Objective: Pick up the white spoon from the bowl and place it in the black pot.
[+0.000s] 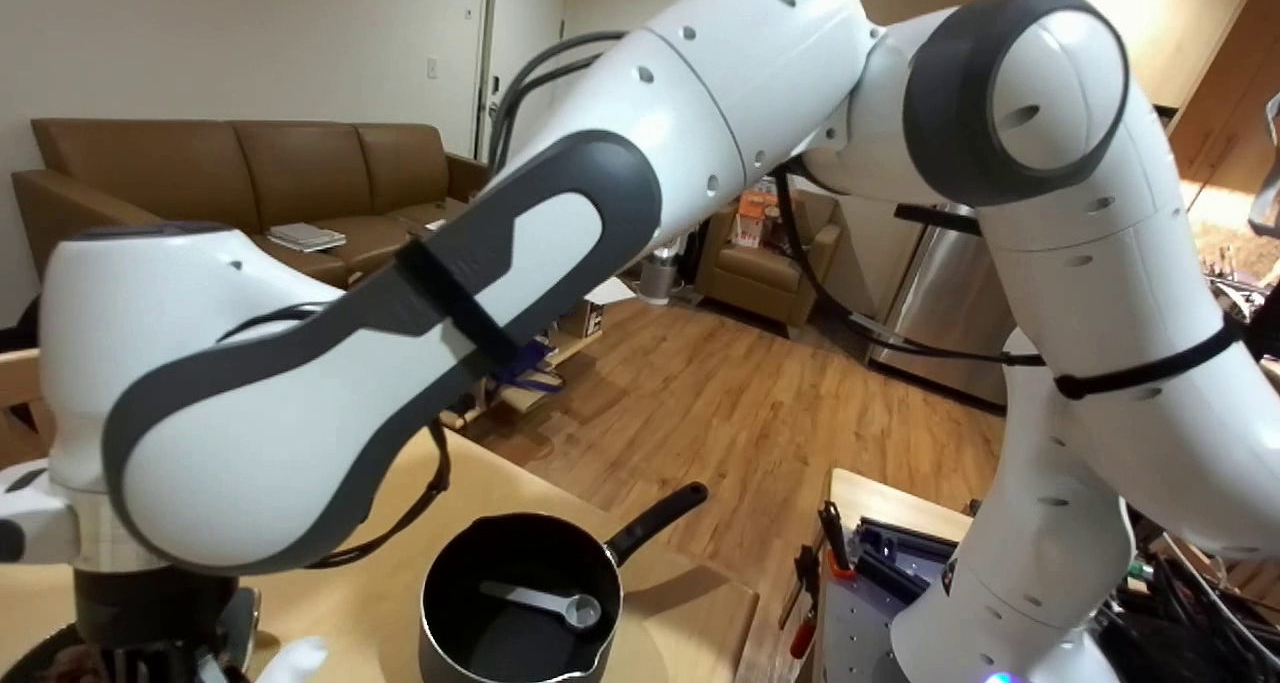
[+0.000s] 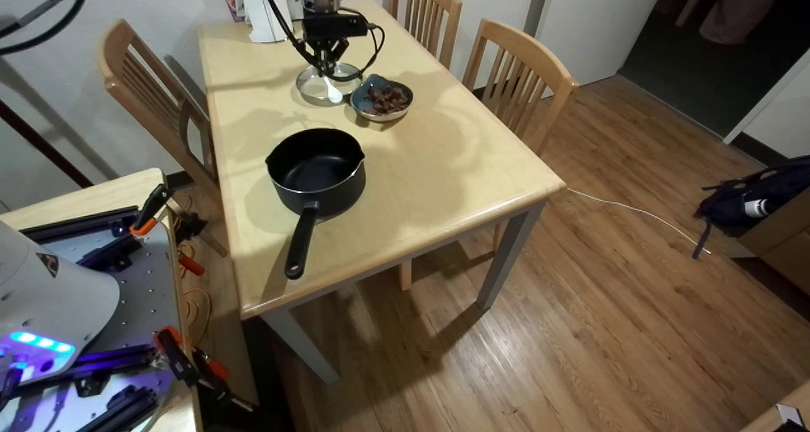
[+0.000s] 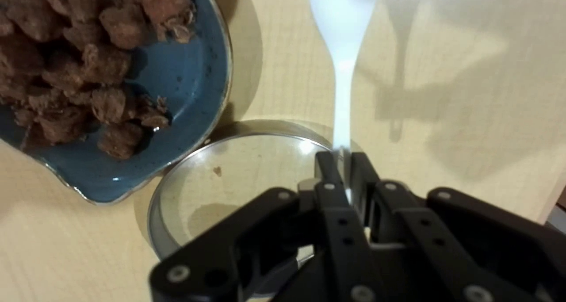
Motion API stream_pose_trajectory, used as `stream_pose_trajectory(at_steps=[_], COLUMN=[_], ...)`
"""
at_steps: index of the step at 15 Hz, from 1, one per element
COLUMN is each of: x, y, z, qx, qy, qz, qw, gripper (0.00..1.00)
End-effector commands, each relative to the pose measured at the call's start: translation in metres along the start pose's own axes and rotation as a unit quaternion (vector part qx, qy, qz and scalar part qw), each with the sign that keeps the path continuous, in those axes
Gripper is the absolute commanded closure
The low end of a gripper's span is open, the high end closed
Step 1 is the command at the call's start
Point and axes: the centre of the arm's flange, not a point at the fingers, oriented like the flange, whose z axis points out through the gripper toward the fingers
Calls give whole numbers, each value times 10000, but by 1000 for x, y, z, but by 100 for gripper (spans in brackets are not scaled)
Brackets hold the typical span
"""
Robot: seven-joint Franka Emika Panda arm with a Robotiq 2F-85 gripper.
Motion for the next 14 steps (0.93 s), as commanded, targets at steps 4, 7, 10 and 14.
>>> stream_pose_trajectory(at_steps=[4, 7, 10, 14], x=[-54, -61, -79, -72], y=[-86, -109, -121, -105], z=[-30, -48, -53, -48], qx=[-193, -173, -312, -766], qy=[-29, -176, -28, 256], qz=[976, 1099, 946, 628], qw=[9950, 9936, 9950, 9947], gripper=[95, 95, 95, 87])
